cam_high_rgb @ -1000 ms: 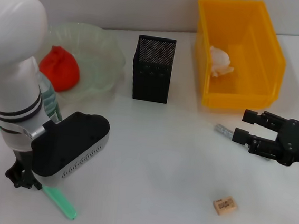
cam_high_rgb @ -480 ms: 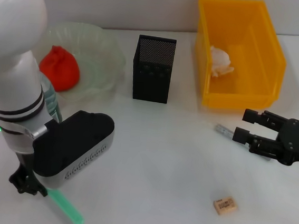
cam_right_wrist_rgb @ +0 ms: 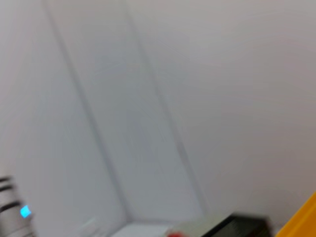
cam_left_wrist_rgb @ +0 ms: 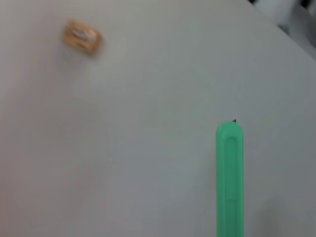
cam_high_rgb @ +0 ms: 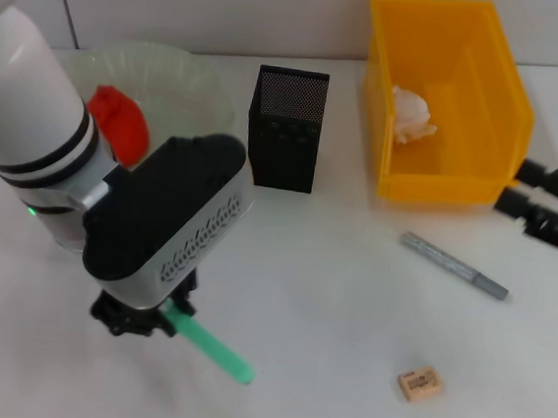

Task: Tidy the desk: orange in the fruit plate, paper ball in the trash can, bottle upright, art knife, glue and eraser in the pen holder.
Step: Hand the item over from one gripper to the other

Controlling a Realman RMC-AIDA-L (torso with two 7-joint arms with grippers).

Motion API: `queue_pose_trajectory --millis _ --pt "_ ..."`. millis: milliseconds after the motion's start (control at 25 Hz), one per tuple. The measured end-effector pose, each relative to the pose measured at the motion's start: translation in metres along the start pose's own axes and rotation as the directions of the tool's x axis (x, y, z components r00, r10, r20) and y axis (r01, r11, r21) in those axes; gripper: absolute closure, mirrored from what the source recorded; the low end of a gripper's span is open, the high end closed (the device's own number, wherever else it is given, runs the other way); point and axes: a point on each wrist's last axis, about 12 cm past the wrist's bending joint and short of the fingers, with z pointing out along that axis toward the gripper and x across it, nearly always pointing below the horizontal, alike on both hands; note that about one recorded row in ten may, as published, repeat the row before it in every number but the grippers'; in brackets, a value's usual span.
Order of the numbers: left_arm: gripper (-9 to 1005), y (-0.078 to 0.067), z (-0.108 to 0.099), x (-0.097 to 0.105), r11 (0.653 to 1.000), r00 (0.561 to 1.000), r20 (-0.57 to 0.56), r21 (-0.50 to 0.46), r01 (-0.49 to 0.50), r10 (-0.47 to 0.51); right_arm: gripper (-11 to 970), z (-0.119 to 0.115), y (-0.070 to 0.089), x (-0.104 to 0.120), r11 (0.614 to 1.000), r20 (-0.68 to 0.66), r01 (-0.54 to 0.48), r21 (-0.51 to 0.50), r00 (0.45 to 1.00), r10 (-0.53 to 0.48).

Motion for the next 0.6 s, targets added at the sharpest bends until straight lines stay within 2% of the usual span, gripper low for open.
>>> queue_pose_trajectory --millis 80,120,200,320,600 --pt "803 0.001 -0.005 -0.004 0.999 0.999 0.045 -0.049 0.015 -0.013 256 -0.008 -0.002 -0.004 0.999 0.046 0.007 0.036 0.999 -0.008" --pt "803 0.000 -0.010 -0.009 0.994 0.996 0.084 -0.108 0.030 -0.021 256 -0.017 -0.003 -0.009 0.998 0.089 0.020 0.064 0.996 -0.026" --pt "803 -0.001 -0.011 -0.010 0.991 0.995 0.099 -0.129 0.035 -0.022 256 -0.021 -0.004 -0.011 0.997 0.105 0.027 0.075 0.994 -0.034" --pt "803 -0.003 -0.018 -0.017 0.971 0.981 0.191 -0.227 0.077 -0.033 257 -0.030 -0.005 -0.016 0.995 0.139 0.040 0.094 0.989 -0.053" --pt "803 -0.005 -0.020 -0.024 0.937 0.949 0.313 -0.318 0.145 -0.040 259 -0.034 -0.004 -0.025 0.991 0.176 0.096 0.091 0.978 -0.110"
